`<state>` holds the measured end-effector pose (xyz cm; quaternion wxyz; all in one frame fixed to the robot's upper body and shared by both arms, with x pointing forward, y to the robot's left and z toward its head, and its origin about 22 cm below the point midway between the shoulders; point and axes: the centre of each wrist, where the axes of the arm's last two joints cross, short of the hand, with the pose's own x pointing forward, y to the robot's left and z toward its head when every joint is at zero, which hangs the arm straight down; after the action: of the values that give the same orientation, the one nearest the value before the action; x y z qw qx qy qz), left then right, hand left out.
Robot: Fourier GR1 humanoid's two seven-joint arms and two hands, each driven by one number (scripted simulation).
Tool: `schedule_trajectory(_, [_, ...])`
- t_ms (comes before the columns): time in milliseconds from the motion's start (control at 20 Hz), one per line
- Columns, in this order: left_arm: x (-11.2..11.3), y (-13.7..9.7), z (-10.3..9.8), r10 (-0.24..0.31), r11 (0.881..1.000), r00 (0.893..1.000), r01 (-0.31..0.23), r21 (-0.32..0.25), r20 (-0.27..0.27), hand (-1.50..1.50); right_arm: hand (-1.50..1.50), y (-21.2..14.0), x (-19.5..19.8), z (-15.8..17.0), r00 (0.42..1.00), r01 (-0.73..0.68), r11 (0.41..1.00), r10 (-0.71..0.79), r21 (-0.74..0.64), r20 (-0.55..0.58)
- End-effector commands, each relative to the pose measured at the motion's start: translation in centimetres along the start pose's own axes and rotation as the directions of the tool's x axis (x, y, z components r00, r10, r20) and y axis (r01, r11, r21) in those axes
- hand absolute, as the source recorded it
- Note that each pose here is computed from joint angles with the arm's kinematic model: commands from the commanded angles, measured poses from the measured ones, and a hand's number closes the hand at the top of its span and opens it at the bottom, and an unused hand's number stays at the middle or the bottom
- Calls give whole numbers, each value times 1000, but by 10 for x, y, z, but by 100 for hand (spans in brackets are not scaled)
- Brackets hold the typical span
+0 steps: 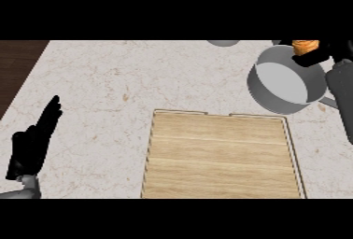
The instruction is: Pick the croissant from the tray and place it in the pot
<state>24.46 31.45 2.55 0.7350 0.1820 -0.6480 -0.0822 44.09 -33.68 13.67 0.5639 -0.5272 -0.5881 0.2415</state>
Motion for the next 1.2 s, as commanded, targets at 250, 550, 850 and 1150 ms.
schedule_trajectory(250, [9,-1,-16,-16,1000,1000,16,14,16,0,-150,18,-14,2,979,202,978,-201,53,-15])
schedule_trajectory(550, [4,-5,-6,-12,1000,1000,12,-15,18,0,-150,10,1,-5,929,369,925,-362,-93,81])
schedule_trajectory(850, [1,14,-3,-10,1000,1000,10,14,-11,0,-150,-1,-9,-8,763,646,743,-634,-174,124])
schedule_trajectory(1150, [-7,3,-3,11,1000,999,-10,30,-40,0,-150,-12,-37,-6,721,693,718,-687,-71,91])
